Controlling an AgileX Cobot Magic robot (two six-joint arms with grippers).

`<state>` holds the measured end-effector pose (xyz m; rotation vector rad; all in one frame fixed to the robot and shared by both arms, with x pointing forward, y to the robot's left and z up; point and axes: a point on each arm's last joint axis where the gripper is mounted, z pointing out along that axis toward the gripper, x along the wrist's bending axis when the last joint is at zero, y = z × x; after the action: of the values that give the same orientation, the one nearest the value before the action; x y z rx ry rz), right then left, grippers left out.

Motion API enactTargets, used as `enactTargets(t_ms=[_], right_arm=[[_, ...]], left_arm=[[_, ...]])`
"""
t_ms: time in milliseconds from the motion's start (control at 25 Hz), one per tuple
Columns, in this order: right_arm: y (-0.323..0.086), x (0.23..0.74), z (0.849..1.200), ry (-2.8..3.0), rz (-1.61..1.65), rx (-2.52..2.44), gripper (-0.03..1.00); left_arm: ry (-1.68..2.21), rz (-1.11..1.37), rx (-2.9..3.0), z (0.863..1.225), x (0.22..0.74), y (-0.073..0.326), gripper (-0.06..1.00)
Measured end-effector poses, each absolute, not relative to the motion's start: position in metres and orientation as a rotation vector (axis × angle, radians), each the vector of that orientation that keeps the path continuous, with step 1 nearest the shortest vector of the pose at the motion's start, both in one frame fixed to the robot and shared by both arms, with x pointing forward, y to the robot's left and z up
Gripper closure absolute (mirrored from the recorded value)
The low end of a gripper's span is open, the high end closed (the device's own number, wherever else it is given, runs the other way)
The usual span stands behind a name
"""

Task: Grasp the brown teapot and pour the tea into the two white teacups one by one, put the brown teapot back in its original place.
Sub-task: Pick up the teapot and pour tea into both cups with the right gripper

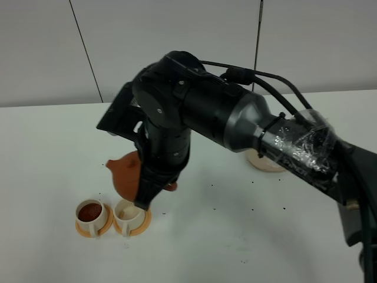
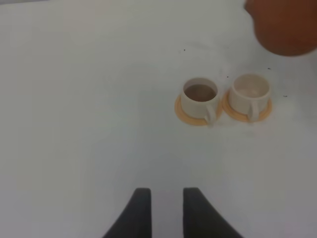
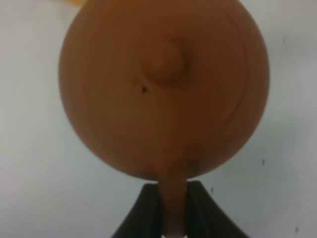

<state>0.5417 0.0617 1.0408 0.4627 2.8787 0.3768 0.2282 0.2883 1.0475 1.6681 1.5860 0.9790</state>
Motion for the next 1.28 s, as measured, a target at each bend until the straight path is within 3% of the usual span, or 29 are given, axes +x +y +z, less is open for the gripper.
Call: enactTargets(t_ms=[640,1280], right_arm=[[0.039,0.52,1.001,2.916,0.508,0.583,0.87],[0.04,0.52,0.999,2.918,0.522,0.593,0.87]], left_arm=[[1.587,0.979,1.667,1.047,0.228,0.288,0.71],[1.587,0.979,1.667,1.047,0.228,0.288,0.71]])
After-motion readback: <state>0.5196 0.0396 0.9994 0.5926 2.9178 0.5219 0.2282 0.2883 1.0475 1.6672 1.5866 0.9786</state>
